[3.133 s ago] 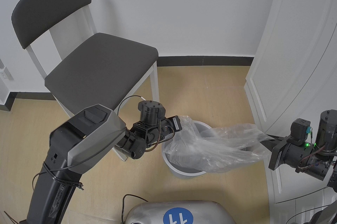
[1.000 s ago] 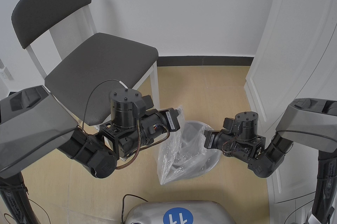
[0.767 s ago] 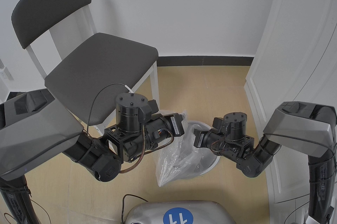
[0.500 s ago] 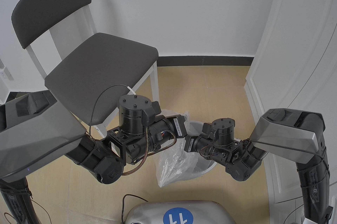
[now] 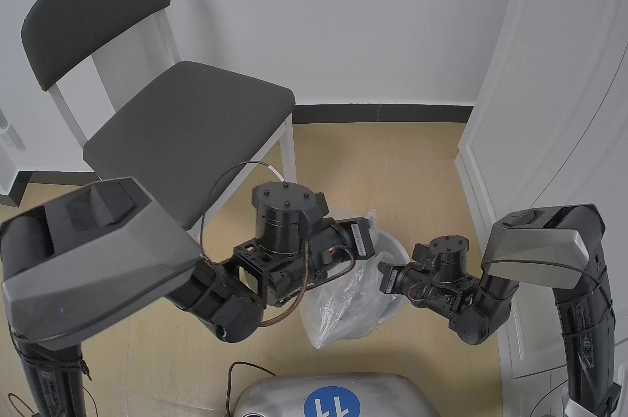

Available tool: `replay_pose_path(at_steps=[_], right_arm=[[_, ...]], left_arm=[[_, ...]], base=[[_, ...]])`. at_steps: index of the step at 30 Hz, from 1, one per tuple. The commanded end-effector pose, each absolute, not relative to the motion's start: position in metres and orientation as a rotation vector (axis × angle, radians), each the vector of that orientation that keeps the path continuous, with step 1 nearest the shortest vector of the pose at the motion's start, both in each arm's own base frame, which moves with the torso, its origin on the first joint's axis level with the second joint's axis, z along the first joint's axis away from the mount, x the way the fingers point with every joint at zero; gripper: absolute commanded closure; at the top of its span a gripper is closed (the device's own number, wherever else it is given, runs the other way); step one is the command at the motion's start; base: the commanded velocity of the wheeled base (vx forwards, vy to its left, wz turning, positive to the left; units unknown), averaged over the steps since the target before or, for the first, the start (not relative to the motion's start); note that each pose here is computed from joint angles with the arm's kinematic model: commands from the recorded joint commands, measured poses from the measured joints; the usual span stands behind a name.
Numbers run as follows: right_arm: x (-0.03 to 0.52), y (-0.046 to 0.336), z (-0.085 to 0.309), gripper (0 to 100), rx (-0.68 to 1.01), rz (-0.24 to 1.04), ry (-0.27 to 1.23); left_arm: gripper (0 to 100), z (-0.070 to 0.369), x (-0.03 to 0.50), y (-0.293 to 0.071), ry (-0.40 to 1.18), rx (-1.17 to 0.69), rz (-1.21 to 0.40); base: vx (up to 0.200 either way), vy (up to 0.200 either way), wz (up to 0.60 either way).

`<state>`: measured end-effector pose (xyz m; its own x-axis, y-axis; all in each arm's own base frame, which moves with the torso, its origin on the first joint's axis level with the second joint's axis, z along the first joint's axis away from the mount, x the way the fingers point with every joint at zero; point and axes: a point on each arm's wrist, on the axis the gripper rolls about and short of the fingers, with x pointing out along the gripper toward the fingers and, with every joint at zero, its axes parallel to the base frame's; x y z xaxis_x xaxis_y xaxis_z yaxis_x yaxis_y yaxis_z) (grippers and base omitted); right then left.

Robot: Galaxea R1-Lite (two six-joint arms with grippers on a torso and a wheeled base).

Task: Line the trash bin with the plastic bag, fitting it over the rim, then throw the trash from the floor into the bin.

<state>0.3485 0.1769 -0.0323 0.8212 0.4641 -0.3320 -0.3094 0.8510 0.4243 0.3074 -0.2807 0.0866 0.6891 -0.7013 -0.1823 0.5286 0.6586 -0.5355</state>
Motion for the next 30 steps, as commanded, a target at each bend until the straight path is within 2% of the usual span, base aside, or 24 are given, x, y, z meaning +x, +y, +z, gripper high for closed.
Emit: replay_pose_path(at_steps=[1,6,12,19,30], right_arm=[[0.34,0.155,-0.037,100,0.367,0.382,0.459],[0.317,0.139,-0.034,100,0.379,0.387,0.422],[0.3,0.128,-0.037,100,0.37,0.353,0.489],[0.297,0.126,-0.036,100,0.369,0.344,0.494],[0.3,0.132,-0.004,100,0.392,0.38,0.394]], left_arm=[[100,0.06,0.304,-0.306,0.445,-0.445,-0.75],[100,0.051,0.294,-0.336,0.455,-0.438,-0.813],[100,0.041,0.298,-0.35,0.477,-0.434,-0.821],[100,0.028,0.307,-0.352,0.495,-0.437,-0.809],[100,0.009,0.354,-0.332,0.53,-0.44,-0.726]], base=[[0.0,0.0,0.0],[0.0,0.0,0.0],[0.0,0.0,0.0],[0.0,0.0,0.0],[0.0,0.0,0.0]])
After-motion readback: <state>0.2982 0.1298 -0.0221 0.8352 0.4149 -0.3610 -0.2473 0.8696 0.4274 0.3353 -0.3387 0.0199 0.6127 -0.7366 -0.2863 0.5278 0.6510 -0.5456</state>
